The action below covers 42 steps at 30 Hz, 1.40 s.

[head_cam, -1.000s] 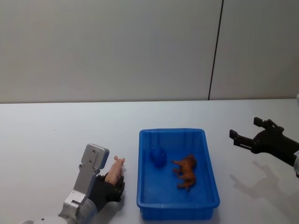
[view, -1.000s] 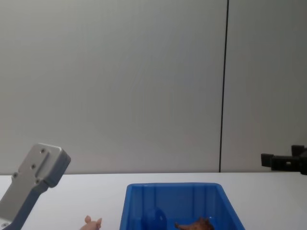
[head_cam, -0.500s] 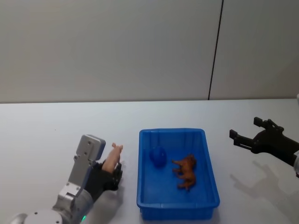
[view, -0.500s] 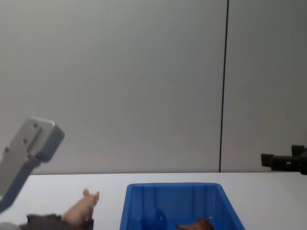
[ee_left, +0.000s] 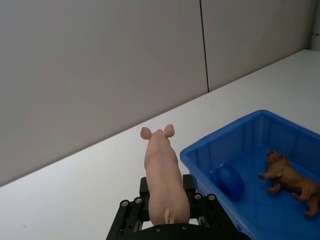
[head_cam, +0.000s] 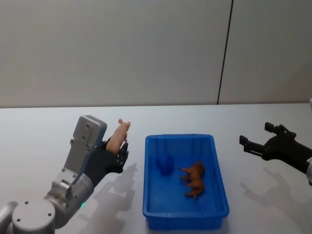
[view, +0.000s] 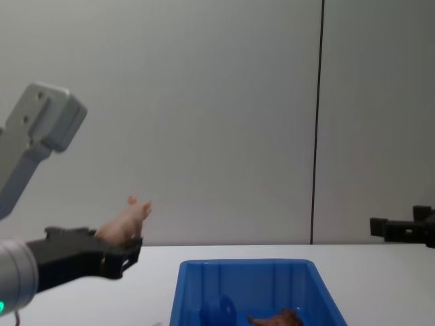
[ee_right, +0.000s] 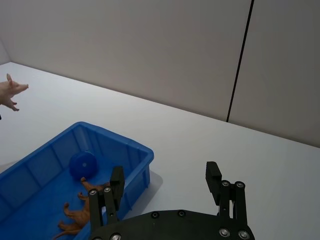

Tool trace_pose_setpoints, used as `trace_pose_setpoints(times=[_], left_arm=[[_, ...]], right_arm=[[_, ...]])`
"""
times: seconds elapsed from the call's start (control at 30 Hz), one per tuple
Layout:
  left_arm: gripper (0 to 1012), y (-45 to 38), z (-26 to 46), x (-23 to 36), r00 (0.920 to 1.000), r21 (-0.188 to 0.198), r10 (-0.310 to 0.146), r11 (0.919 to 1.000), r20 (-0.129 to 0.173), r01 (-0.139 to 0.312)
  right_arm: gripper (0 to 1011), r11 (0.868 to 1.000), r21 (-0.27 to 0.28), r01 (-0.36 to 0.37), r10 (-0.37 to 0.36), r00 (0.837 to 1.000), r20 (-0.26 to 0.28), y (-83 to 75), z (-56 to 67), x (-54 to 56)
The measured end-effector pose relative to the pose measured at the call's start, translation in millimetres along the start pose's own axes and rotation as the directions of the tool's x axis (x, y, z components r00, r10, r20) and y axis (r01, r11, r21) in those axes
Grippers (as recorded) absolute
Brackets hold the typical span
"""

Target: Pick up the two dolls from the table and place them into the box.

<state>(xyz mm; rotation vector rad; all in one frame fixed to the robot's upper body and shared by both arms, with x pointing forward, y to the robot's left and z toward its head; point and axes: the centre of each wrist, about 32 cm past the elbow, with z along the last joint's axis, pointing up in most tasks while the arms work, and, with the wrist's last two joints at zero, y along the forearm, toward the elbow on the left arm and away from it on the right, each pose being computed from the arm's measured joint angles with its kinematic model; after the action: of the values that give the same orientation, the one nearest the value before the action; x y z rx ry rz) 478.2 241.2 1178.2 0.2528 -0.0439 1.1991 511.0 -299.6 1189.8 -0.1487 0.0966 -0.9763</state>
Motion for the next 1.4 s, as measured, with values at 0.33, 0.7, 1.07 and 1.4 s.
trace_pose_setpoints(times=[0.33,0.7,1.07,1.4], left_arm=[[391,-13.1,17.8,2.8,0.9942,-0.070,-0.102,0.9921,0.033,0.104],[390,-36.9,17.4,-10.5,0.9691,-0.082,-0.244,0.9658,0.039,0.246],[642,-53.5,10.1,-26.0,0.9442,-0.082,-0.328,0.9406,0.027,0.329],[934,-57.3,8.6,-31.0,0.9401,-0.103,-0.339,0.9345,0.031,0.341]], right_arm=[[1001,1.000,0.000,0.000,0.000,1.000,0.000,0.0,0.0,0.0],[1001,1.000,0.000,0.000,0.000,1.000,0.000,0.0,0.0,0.0],[1001,1.000,0.000,0.000,0.000,1.000,0.000,0.0,0.0,0.0],[1001,1.000,0.000,0.000,0.000,1.000,0.000,0.0,0.0,0.0]])
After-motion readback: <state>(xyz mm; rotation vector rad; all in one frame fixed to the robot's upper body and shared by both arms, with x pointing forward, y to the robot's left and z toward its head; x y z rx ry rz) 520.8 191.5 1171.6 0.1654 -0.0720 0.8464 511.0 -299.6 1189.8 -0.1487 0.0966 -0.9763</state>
